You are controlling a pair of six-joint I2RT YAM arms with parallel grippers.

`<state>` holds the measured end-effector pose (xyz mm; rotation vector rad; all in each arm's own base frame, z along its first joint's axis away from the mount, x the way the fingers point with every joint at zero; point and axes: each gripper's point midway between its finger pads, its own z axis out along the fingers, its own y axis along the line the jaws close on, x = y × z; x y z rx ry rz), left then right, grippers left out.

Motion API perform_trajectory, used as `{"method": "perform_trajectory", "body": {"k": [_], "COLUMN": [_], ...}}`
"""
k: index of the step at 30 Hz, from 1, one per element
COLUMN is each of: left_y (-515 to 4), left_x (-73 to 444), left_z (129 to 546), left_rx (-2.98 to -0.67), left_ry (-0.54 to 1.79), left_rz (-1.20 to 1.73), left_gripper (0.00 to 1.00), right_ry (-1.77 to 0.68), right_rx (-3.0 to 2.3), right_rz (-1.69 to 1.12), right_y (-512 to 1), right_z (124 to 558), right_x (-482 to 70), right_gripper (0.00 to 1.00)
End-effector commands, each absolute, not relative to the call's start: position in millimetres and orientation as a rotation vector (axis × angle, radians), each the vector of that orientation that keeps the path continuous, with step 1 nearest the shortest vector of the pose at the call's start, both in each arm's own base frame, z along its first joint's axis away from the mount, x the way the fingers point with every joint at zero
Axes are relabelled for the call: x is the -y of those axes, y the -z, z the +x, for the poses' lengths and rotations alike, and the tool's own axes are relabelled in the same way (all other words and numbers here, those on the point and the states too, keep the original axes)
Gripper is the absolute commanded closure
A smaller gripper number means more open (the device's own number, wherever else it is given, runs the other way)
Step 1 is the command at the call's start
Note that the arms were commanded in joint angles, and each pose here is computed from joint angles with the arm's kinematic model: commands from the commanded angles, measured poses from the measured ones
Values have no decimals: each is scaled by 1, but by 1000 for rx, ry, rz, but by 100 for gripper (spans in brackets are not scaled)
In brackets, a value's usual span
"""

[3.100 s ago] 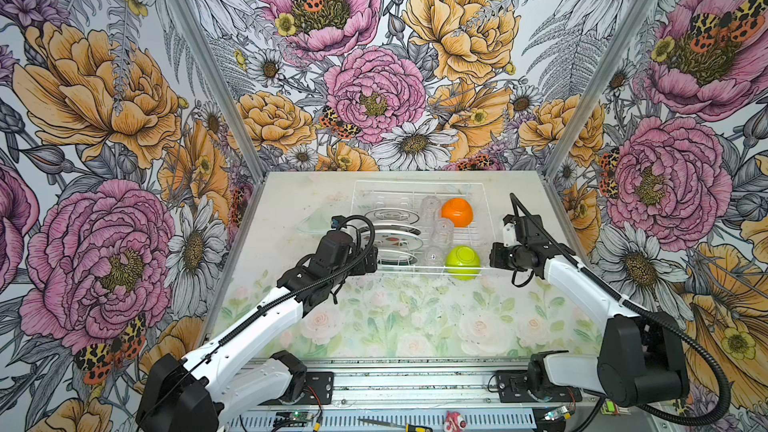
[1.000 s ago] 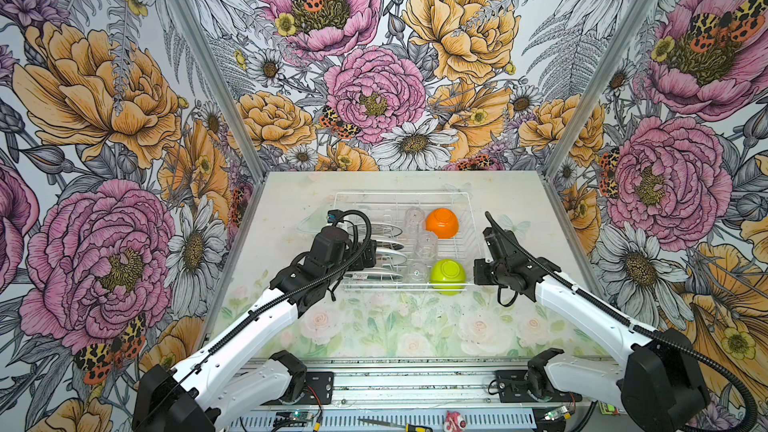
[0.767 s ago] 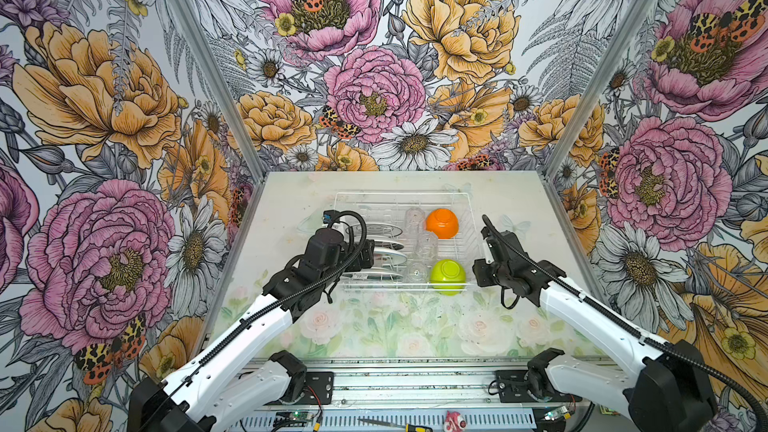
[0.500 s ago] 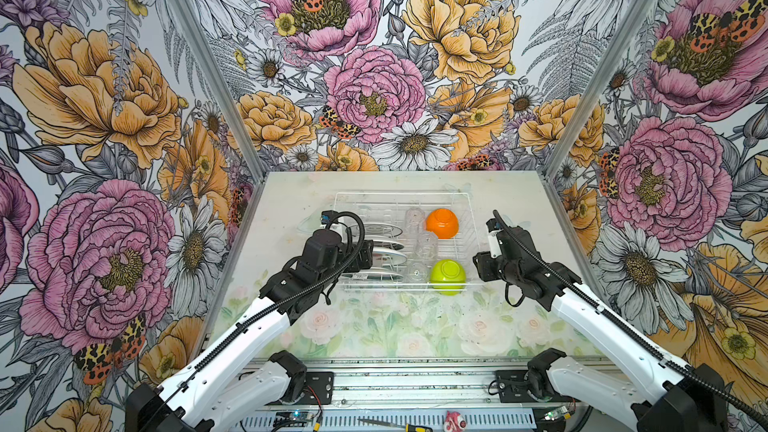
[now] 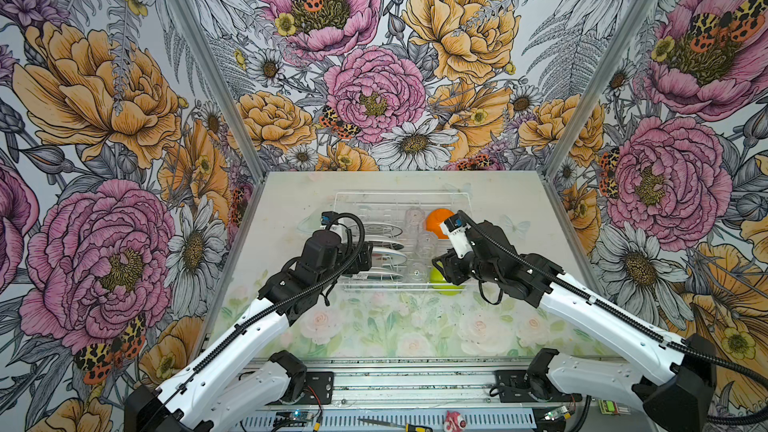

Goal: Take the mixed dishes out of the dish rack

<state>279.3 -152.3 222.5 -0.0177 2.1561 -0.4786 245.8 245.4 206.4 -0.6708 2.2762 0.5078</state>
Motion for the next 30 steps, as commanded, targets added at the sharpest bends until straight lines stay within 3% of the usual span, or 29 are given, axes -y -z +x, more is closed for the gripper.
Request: {"method": "perform_trajectory", "body": {"k": [1, 6, 12, 30], "left_y": [-238, -238, -235, -219], "left_x": [153, 149, 141, 110], "left_z": [279, 277, 269, 258], "left_rx": [-2118, -2114, -2105, -2074], "left_ry": [481, 481, 503, 503], "left_rz": [0, -31, -65, -185], "left_gripper": [1, 1, 1, 1], "right_ry": [-470, -485, -580, -618], "right_rx": [-2210, -2180, -2138, -2150], "right_rz": [-797, -984, -1098, -1193], "right_y": [-212, -201, -199, -176], "right_z": [247, 241, 236, 242], "right_x": [-275, -320, -353, -383], "right_gripper": [42, 41, 50, 57]}}
